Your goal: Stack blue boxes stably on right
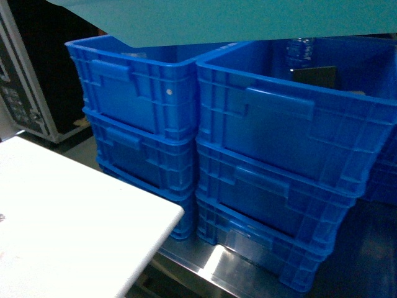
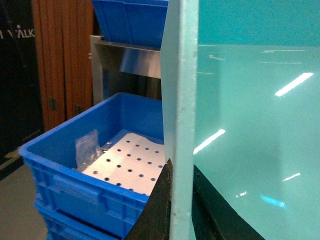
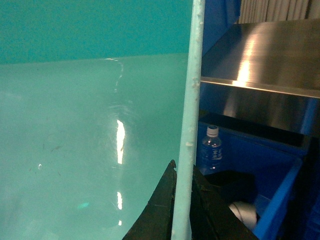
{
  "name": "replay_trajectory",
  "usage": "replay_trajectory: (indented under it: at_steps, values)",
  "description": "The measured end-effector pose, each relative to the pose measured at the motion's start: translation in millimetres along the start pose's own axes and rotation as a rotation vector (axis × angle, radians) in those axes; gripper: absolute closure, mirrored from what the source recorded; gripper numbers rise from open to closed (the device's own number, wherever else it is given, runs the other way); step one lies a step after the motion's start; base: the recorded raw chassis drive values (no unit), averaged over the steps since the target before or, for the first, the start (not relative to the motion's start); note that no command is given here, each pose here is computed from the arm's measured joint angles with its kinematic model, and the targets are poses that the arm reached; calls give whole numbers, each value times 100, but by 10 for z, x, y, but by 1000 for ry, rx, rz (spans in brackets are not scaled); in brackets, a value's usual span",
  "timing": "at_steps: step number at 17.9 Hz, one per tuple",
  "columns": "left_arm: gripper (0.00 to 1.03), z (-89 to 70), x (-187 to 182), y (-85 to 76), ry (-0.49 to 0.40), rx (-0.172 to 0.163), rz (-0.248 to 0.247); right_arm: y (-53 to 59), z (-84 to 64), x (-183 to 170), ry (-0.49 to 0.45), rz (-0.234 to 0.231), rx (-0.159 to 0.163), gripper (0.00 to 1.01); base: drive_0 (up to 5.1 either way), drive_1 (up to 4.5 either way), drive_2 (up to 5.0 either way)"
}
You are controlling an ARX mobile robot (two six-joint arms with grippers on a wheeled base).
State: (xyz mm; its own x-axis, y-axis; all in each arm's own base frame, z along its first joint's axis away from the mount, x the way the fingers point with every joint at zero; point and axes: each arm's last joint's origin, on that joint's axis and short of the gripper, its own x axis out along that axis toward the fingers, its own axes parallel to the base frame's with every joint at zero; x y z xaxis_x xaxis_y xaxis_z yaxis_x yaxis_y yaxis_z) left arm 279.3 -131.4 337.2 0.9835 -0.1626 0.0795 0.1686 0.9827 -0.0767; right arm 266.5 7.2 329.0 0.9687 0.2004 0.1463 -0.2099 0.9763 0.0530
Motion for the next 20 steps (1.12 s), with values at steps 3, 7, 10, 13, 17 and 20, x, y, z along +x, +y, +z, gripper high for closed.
replay_trajectory:
  at_steps: [3,7,10,13,17,20]
  values:
    - [95,0,0,0,0,0,1,0,-2,1,2,-1,1,94,296,-559,-188]
    - [95,-1,-1,-2,1,0,0,-1,-3,1,2,0,1,94,296,-560,-189]
    - [95,0,-1,-2,0,0,2,-1,-1,0,1,-1,1,94,291,-563,-194]
    - [95,-1,-1,-1,1,0,2,-2,-5,1,3,-1,2,94,146,-424,-177]
    - [95,5,-5,-16,-4,-1,-2,-14,12,-14,-2,-5,1,94,-141,-141,-141]
    - [95,5,-5,-13,-3,-1,-2,-13,12,-13,-2,-3,1,94,-166,-166,-166]
